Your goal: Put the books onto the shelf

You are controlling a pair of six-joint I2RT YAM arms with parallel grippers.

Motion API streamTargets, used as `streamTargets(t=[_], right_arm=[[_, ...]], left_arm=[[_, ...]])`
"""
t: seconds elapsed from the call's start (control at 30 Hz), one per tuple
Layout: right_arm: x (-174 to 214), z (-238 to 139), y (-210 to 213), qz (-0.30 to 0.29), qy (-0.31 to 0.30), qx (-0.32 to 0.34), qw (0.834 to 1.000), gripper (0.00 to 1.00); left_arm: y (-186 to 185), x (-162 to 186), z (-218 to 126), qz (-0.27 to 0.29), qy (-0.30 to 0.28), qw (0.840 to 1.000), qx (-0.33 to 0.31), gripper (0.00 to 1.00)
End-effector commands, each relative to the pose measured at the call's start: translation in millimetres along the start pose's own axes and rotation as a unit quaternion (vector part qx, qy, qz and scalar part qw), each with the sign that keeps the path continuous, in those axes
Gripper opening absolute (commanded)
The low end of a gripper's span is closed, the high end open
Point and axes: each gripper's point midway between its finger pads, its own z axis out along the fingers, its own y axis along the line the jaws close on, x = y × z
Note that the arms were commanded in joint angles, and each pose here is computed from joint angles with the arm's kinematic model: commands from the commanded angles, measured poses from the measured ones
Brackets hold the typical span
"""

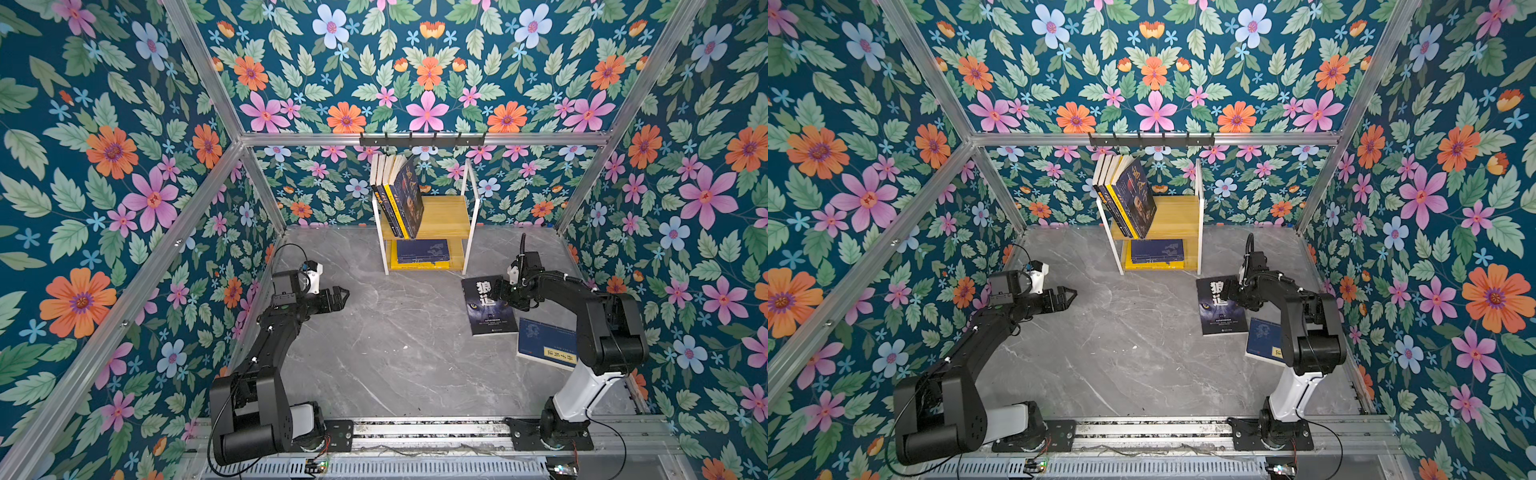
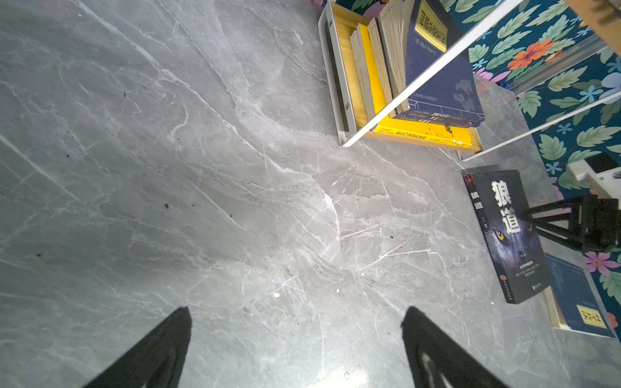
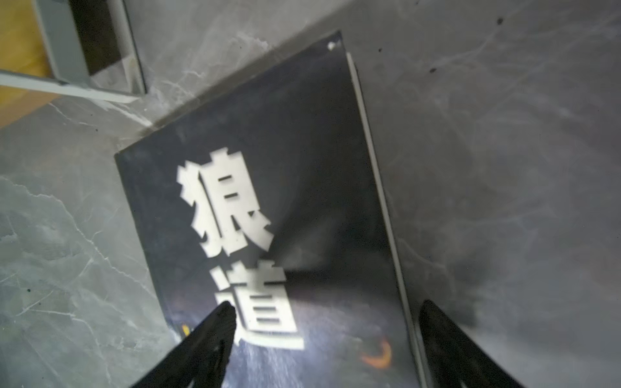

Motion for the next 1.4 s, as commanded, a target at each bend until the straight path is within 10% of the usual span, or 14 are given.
streamTargets(t=[0.0, 0.83, 1.37], right_arm=[[6.4, 3.4, 6.7, 0.017, 0.019, -0.015, 1.0, 0.83], [91.2, 26.0, 90.3, -0.094, 0.045, -0.043, 0.994, 0.73], [126.1, 62.2, 237.0, -0.267, 0.054, -0.171, 0.947, 0.73]], left_arm=[[-0.4, -2.8, -0.3, 0.004, -0.002, 1.0, 0.002, 1.0], [-14.8, 16.2, 17.4, -0.045, 0.027, 0.997, 0.051, 1.0], [-5.0, 6.0, 23.2, 0.012, 0.051, 0.998, 0.017, 1.0]])
